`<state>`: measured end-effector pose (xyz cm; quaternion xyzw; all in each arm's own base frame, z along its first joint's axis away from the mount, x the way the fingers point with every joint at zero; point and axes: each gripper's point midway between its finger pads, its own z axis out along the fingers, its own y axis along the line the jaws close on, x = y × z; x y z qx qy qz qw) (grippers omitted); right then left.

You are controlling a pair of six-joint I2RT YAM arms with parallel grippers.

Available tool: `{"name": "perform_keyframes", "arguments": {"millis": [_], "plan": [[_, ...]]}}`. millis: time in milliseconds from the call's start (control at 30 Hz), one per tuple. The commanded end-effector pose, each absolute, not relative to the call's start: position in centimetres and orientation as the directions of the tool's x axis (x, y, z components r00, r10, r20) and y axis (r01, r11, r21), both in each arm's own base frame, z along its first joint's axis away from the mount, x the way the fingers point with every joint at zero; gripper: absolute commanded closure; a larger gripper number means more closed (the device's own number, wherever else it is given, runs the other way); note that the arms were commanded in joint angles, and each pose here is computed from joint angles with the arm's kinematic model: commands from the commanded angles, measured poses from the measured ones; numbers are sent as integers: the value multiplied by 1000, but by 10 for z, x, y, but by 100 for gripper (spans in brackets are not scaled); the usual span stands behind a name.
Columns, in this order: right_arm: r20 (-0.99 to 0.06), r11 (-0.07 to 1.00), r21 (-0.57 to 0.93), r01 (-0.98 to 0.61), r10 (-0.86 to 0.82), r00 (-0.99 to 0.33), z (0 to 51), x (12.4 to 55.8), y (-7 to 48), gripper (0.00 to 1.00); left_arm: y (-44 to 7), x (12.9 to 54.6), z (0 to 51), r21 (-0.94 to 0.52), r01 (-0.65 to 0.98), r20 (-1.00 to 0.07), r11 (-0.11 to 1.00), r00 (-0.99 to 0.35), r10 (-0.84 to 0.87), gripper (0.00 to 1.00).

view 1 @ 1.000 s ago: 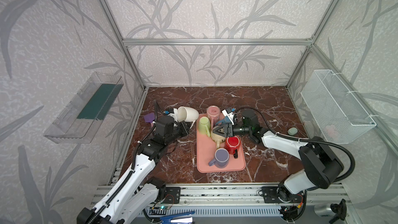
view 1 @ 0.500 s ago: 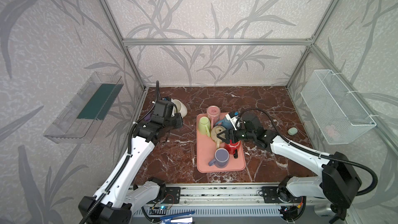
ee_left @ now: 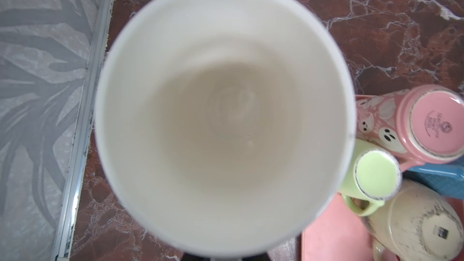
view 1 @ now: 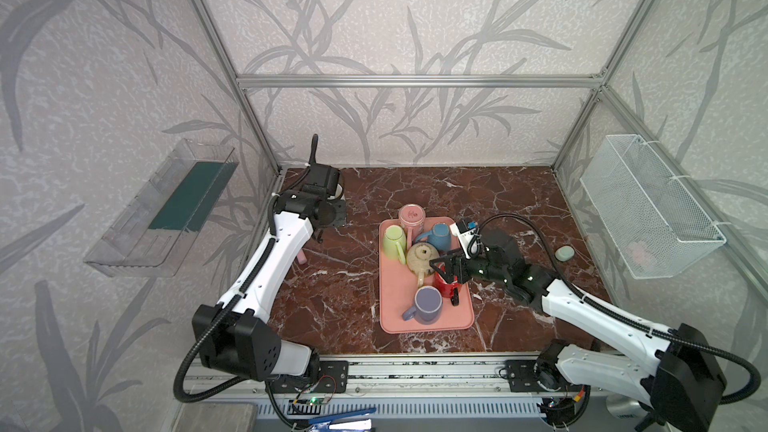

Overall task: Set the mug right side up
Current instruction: 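Carry the upright white mug with the left gripper toward the table's far corner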

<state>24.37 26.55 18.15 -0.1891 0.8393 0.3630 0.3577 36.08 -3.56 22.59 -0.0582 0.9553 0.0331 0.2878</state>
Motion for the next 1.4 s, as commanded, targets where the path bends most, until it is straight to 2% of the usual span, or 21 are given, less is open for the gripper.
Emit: {"name": "perform_keyframes", "arguments": {"millis": [0, 233, 433, 633, 1033, 1367], "plan": [[-767, 660, 466, -589, -30, -640, 193, 243, 264, 18, -17, 383, 245, 113, -144, -597, 983, -801, -49, 100], [-771, 647, 472, -599, -27, -637, 193, 242, 266, 17, 4, 424, 237, 157, -195, -588, 968, -806, -67, 100], [-767, 640, 476, -604, -35, -641, 190, 242, 269, 17, 20, 464, 211, 179, -268, -561, 946, -818, -126, 100], [-761, 643, 476, -601, -41, -647, 184, 243, 270, 17, 33, 495, 178, 217, -272, -535, 938, -836, -119, 100], [-735, 639, 494, -590, -55, -676, 169, 247, 277, 17, 59, 532, 129, 84, -330, -515, 940, -822, -243, 100], [-711, 645, 499, -579, -79, -699, 154, 250, 282, 17, 53, 559, 119, 43, -286, -531, 957, -818, -220, 100]]}}
